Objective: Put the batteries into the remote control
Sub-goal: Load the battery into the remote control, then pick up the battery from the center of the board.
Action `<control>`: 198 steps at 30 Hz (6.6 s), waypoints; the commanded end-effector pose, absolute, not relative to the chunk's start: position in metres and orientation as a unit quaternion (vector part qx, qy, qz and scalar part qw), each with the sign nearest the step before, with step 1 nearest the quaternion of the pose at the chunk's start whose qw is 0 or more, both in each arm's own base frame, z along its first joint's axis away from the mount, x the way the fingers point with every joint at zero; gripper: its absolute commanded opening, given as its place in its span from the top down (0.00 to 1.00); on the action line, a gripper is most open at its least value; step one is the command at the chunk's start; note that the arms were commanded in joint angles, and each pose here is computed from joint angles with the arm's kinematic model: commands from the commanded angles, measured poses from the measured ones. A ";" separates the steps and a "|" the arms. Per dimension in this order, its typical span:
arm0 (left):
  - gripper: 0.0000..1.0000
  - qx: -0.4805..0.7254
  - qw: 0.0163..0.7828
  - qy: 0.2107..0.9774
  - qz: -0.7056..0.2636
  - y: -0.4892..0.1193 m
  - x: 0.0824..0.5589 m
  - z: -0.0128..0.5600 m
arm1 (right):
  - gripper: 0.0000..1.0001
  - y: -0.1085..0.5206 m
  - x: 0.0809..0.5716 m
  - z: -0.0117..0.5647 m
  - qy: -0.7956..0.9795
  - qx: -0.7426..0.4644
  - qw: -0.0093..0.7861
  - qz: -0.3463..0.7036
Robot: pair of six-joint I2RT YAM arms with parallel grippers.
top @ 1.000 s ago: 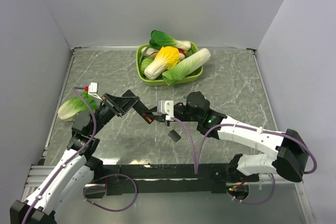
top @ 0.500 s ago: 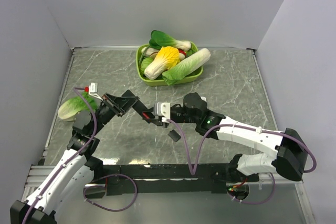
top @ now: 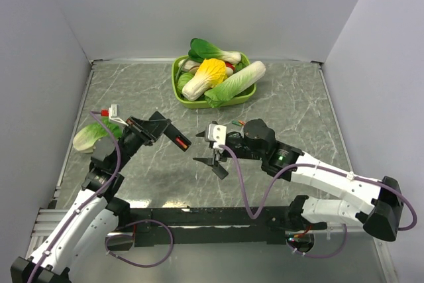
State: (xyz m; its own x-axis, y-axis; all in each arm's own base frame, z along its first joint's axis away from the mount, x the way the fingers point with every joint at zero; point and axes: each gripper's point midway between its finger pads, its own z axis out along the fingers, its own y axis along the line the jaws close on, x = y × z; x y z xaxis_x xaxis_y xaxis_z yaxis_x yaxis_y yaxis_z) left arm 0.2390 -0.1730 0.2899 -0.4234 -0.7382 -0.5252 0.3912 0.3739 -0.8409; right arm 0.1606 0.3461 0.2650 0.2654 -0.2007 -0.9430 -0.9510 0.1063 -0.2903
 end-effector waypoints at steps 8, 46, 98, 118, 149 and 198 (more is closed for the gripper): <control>0.99 -0.164 0.541 0.639 -0.522 -0.161 0.245 0.301 | 0.16 0.343 0.191 0.268 0.592 -0.485 0.574 0.293; 0.99 -0.223 0.525 0.636 -0.520 -0.151 0.250 0.297 | 0.62 0.435 0.209 0.238 0.619 -0.473 0.607 0.155; 0.99 -0.055 0.528 0.696 -0.484 -0.176 0.231 0.276 | 0.39 0.187 0.326 0.163 0.867 -0.221 0.416 0.161; 0.99 -0.042 0.517 0.702 -0.488 -0.180 0.228 0.268 | 0.70 0.165 0.397 0.078 0.915 -0.204 0.329 0.115; 0.99 -0.040 0.507 0.700 -0.501 -0.185 0.228 0.268 | 0.66 0.155 0.393 0.033 0.951 -0.209 0.212 0.083; 0.99 -0.035 0.505 0.696 -0.509 -0.187 0.226 0.273 | 0.68 0.159 0.386 0.018 0.915 -0.353 0.185 0.061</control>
